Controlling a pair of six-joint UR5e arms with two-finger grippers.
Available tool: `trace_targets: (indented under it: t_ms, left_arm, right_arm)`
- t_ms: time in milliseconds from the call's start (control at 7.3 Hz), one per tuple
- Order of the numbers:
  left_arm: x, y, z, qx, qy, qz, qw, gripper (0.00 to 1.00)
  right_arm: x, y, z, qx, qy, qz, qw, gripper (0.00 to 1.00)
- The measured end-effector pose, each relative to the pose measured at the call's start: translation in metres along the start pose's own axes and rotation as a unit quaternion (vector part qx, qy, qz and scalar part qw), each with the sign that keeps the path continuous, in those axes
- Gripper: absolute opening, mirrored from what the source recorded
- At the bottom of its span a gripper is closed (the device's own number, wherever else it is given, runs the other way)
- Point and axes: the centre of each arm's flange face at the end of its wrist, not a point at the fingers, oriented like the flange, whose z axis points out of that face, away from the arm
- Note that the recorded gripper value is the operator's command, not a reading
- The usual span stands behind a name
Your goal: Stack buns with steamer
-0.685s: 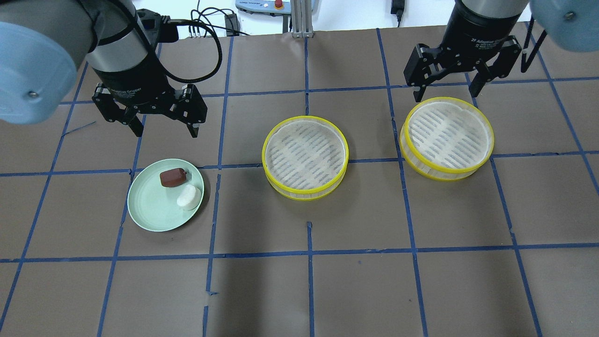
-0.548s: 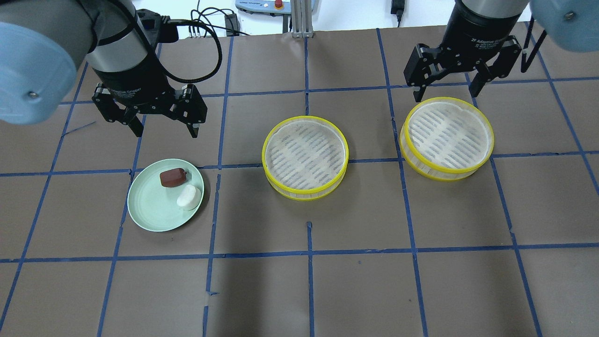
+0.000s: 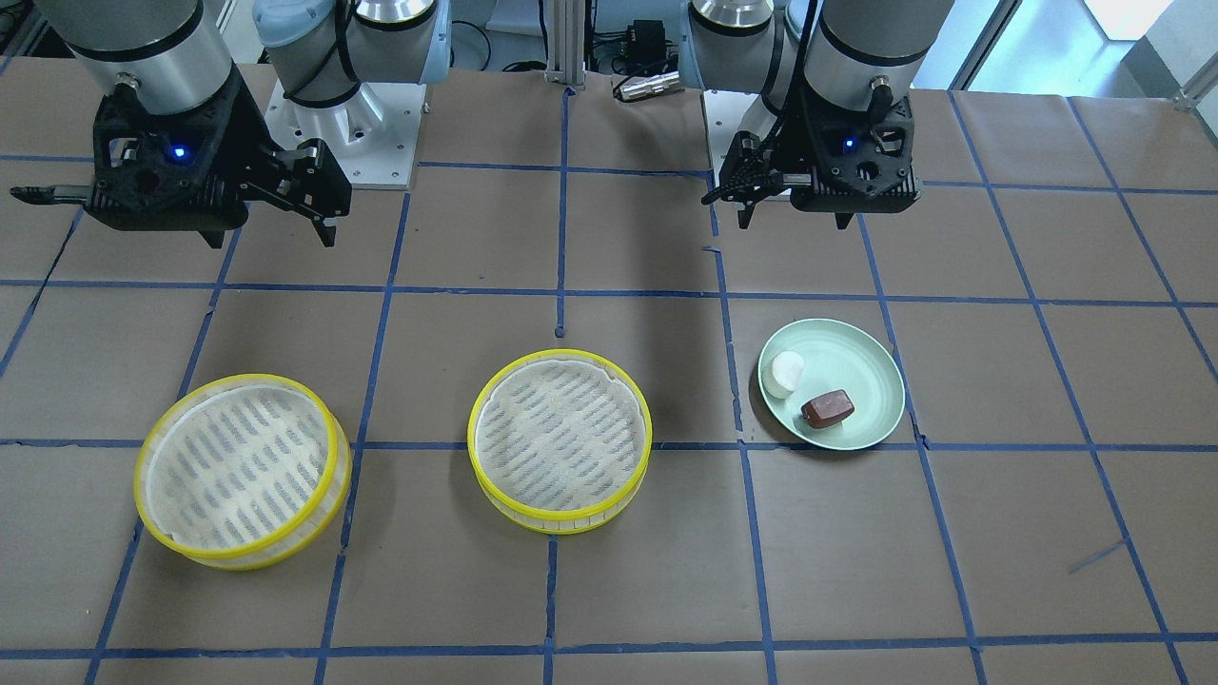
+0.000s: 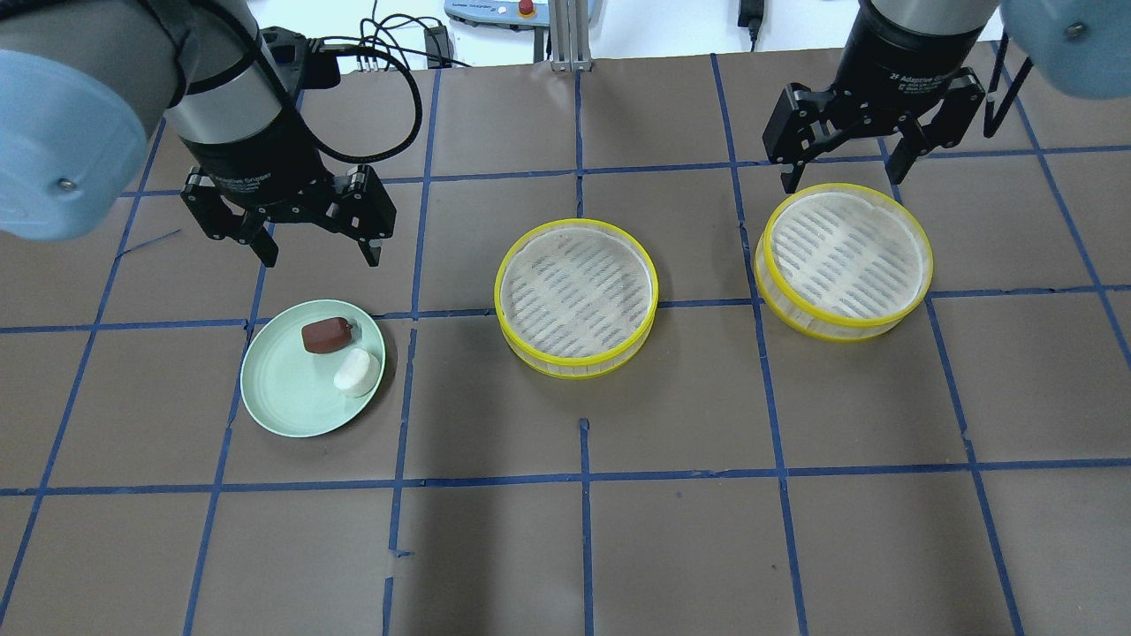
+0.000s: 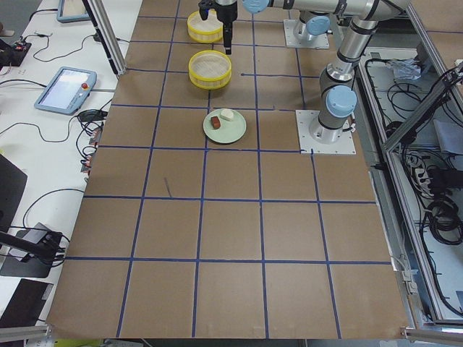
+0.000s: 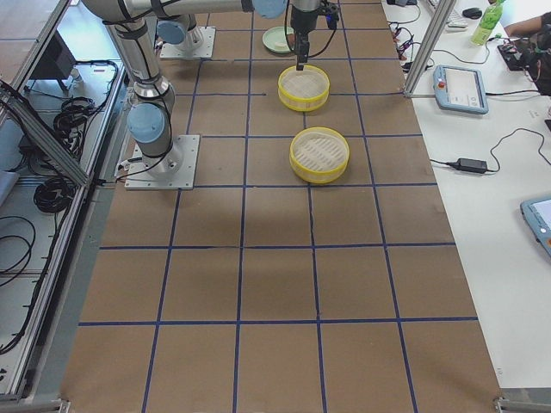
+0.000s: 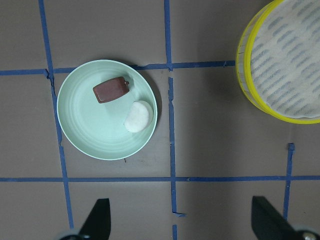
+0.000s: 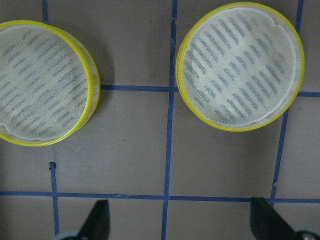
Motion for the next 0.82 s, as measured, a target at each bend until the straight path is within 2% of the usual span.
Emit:
trace_targets:
  t_ms: [137, 274, 411, 548, 822]
  left_arm:
    - [-0.009, -0.001, 0.015, -0.013, 0.001, 0.011, 0.9999, 1.0]
    - [-0.024, -0.006, 0.033, -0.027, 0.004, 0.031, 0.9991, 0.95]
    - [-0.042, -0.016, 0.062, -0.041, 0.009, 0.048, 0.998, 0.95]
    - [-0.053, -0.029, 0.102, -0.043, 0.013, 0.069, 0.9966, 0.95]
    - [-0.061, -0.057, 0.186, -0.022, 0.009, 0.106, 0.9941, 0.92]
  right_arm:
    - [0.006, -0.002, 0.001, -0.001, 0.0, 0.0, 1.0, 1.0]
    - [0.024, -0.005, 0.007, -0.007, -0.002, -0.002, 1.0, 1.0]
    - [0.057, -0.008, 0.022, -0.021, -0.006, -0.003, 0.9998, 1.0]
    - [0.1, -0.012, 0.046, -0.034, -0.012, 0.004, 0.9993, 1.0]
    - [0.152, -0.025, 0.101, -0.022, -0.01, 0.007, 0.9997, 1.0]
